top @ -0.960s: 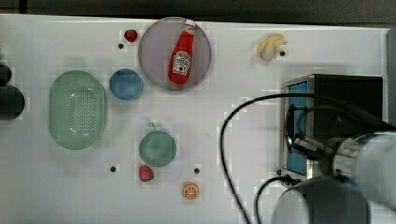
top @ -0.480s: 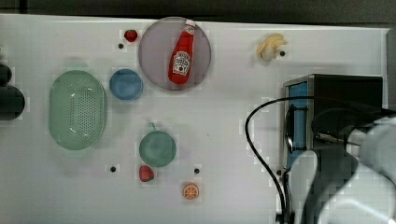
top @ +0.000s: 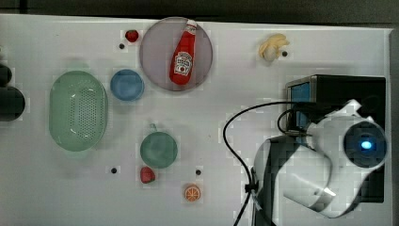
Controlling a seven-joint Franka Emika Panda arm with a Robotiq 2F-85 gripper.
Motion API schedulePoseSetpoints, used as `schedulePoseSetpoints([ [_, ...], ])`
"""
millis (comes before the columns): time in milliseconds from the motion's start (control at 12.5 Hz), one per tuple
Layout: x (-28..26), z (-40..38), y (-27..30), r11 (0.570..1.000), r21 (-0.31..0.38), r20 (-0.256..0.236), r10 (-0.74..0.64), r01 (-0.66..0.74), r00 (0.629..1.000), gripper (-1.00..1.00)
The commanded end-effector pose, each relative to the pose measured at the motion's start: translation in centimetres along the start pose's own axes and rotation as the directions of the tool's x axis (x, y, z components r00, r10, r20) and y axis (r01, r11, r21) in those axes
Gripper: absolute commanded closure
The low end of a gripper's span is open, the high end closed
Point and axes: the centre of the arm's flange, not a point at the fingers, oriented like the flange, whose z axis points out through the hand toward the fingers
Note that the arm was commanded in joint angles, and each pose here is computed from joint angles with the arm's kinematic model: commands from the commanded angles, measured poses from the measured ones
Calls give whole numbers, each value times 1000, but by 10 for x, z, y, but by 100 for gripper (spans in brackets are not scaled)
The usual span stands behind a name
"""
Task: Flap open oven.
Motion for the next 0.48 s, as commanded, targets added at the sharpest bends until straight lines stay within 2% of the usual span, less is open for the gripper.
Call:
schedulePoseSetpoints([
  [80,-4,4,5,999,-11,-27,-32,32,999,65],
  [480,-3,33,-2,999,-14,24,-47,47,999,65],
])
